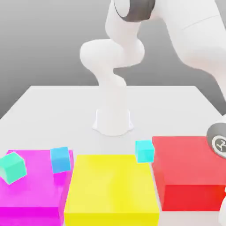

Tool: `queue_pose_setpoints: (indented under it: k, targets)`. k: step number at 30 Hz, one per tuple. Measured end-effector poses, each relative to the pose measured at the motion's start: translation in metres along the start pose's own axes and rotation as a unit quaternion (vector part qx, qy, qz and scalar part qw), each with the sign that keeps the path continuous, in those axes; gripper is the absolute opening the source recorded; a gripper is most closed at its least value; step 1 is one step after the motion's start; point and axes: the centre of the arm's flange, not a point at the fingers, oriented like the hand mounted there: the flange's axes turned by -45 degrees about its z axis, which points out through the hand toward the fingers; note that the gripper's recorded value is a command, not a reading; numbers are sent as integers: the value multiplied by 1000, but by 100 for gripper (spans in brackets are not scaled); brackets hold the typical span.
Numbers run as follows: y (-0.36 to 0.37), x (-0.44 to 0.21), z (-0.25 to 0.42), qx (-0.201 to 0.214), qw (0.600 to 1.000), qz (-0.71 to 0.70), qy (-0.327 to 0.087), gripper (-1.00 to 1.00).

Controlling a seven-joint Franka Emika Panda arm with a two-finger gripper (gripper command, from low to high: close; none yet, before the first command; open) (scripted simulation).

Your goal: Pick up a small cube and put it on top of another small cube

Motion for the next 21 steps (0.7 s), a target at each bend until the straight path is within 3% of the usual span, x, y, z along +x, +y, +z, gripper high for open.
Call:
queue_pose_setpoints:
  k: [4,11,17,21]
  targets:
    - [13,-1,-55,-3,1000,8,0,-100]
    - [186,-44,-104,-29,991,130,-6,-100]
    - [310,-131,-141,-30,969,243,-8,-100]
    - [406,-237,-162,-19,933,359,-6,-100]
